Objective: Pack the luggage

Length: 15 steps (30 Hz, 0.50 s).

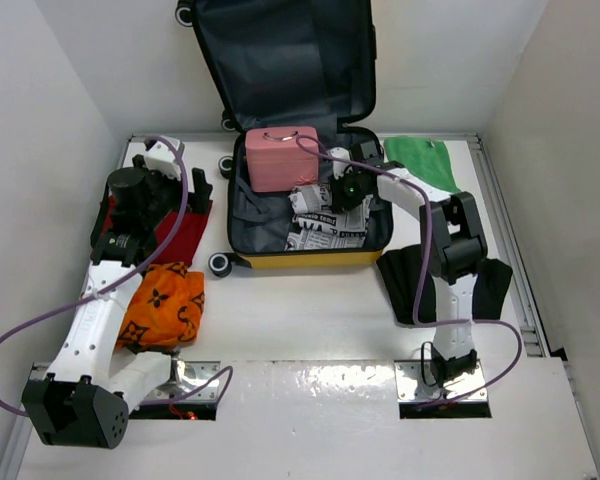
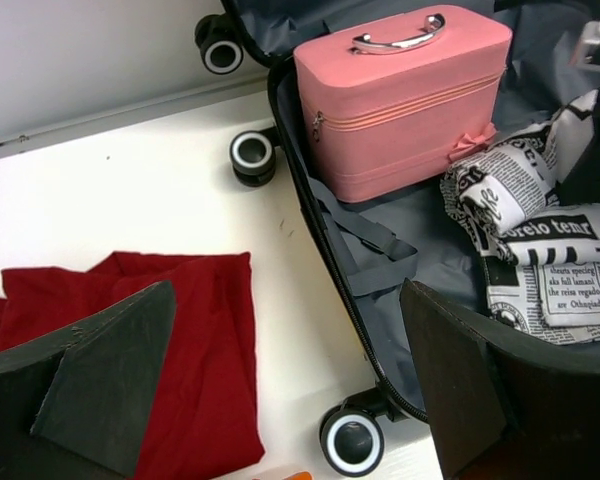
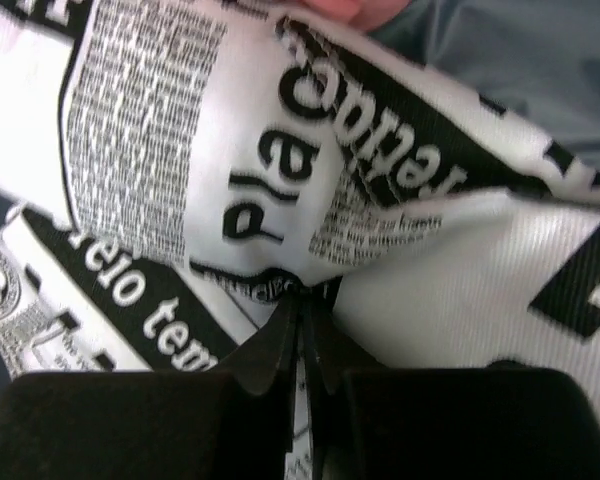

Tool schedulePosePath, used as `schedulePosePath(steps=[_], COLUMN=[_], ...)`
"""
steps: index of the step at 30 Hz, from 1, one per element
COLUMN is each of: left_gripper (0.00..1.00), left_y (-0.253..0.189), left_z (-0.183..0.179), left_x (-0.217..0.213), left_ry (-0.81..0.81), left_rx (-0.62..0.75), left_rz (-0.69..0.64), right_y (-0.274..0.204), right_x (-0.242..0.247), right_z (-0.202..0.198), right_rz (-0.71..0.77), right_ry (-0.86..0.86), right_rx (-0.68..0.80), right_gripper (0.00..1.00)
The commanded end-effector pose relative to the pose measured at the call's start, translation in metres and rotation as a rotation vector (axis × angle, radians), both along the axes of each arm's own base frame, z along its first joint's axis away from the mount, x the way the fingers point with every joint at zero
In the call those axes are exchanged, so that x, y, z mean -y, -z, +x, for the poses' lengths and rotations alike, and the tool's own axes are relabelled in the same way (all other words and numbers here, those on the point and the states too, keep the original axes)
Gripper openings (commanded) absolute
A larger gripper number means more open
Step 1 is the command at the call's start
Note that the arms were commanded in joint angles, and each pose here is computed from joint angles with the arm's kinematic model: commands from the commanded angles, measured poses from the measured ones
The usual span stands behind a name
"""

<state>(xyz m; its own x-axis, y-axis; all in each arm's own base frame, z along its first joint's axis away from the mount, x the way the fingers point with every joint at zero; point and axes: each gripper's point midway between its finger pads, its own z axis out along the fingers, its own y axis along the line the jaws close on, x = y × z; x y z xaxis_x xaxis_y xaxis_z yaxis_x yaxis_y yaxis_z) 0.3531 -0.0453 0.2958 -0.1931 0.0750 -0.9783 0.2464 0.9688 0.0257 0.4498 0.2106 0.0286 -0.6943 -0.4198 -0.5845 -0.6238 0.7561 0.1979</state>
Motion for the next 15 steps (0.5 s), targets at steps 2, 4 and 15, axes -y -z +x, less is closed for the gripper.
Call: schedulePosePath(steps=[2,4,15], left_gripper=[1.0,1.0,1.0], left_y=[-0.021,-0.021,-0.031], left_z=[0.005,0.005,0.005], left_x=[-0.006,-0.006,-0.002], left_ry=[-0.029,-0.029,-0.009], left_rx=[0.045,0.045,0.075], left_rz=[-0.023,-0.023,-0.027], right_y=[0.002,-0.018,-0.237], right_x=[0.023,0.021,0.1], right_z=[-0.04,-0.029,0.035], right_rz=[-0.091,-0.041,0.193], right_ry=[0.021,0.049,0.361], right_rx=[-0.121,-0.087,0.455], right_gripper=[0.1,0.19,0.64])
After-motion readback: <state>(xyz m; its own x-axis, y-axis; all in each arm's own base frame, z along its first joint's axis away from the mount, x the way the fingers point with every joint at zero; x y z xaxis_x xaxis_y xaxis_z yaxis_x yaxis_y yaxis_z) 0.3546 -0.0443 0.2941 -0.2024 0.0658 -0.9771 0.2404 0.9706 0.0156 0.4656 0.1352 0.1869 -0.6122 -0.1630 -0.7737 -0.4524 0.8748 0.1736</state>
